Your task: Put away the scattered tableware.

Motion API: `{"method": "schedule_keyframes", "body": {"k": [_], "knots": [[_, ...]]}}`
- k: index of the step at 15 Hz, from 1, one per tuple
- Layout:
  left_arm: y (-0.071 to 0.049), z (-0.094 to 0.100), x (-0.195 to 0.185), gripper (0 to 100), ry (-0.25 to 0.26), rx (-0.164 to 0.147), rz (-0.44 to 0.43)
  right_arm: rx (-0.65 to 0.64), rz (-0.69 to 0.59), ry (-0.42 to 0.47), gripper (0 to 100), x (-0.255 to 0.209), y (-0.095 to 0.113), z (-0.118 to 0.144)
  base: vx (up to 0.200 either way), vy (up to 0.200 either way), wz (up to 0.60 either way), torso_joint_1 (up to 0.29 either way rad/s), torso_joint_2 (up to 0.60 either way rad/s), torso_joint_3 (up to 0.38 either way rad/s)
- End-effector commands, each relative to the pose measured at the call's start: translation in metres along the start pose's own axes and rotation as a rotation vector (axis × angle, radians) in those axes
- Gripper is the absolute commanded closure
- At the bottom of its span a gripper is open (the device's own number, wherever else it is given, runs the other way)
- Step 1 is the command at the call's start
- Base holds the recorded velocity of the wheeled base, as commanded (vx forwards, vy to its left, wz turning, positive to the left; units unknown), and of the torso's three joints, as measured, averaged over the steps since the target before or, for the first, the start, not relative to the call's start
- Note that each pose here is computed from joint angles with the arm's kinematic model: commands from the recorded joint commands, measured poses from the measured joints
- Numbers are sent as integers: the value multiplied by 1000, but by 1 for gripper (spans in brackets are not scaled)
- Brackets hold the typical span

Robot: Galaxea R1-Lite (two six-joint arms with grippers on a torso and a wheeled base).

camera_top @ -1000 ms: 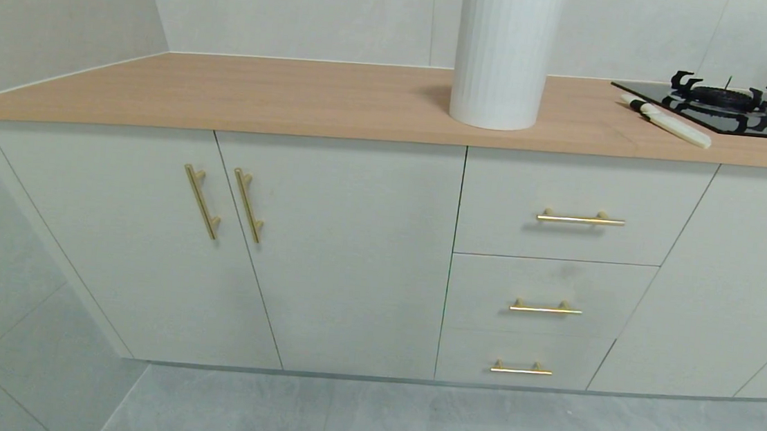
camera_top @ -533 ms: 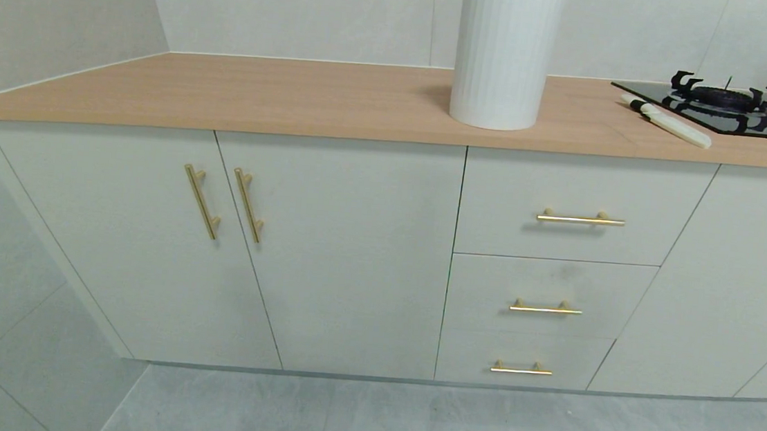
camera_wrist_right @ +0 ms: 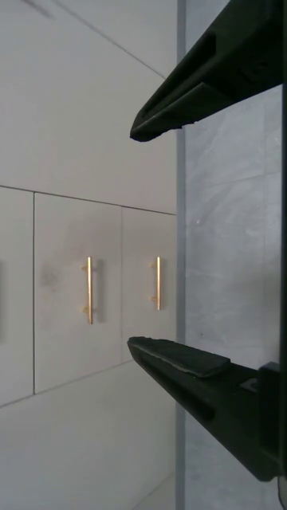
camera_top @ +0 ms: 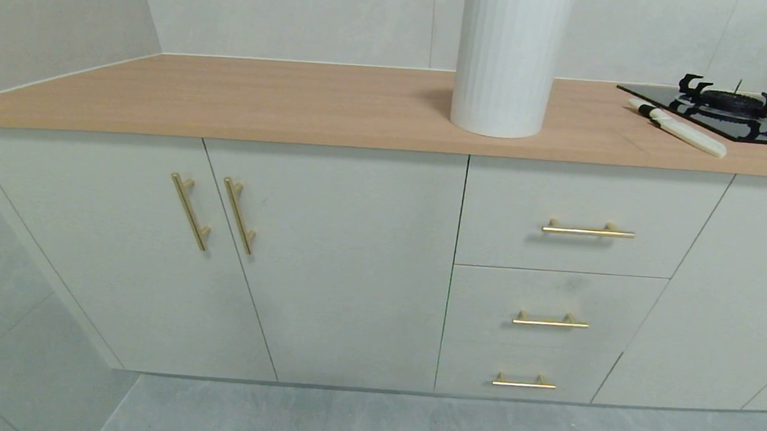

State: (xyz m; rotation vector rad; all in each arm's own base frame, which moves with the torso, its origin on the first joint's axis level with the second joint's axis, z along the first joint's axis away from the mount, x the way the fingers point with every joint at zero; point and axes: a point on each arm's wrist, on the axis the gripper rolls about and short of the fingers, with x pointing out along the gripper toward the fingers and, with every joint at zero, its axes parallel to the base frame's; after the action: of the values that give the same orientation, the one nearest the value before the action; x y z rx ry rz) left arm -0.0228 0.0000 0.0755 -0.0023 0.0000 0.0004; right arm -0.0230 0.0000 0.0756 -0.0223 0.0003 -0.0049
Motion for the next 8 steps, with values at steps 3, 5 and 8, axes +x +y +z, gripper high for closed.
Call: {"method": "schedule_keyframes", "body": {"k": [3, 5, 8], "knots": [[0, 0, 0, 0, 0, -1, 0, 1, 0, 3, 0, 0, 0, 0, 200, 0, 0, 7, 1, 1], [0, 0, 0, 0, 0, -1, 0, 1, 0, 1, 0, 0, 0, 0, 200, 0, 0, 0, 2, 2], [0, 0, 0, 0, 0, -2, 1, 1, 2, 1, 0, 0, 0, 0, 200, 0, 0, 2, -1, 2]]}}
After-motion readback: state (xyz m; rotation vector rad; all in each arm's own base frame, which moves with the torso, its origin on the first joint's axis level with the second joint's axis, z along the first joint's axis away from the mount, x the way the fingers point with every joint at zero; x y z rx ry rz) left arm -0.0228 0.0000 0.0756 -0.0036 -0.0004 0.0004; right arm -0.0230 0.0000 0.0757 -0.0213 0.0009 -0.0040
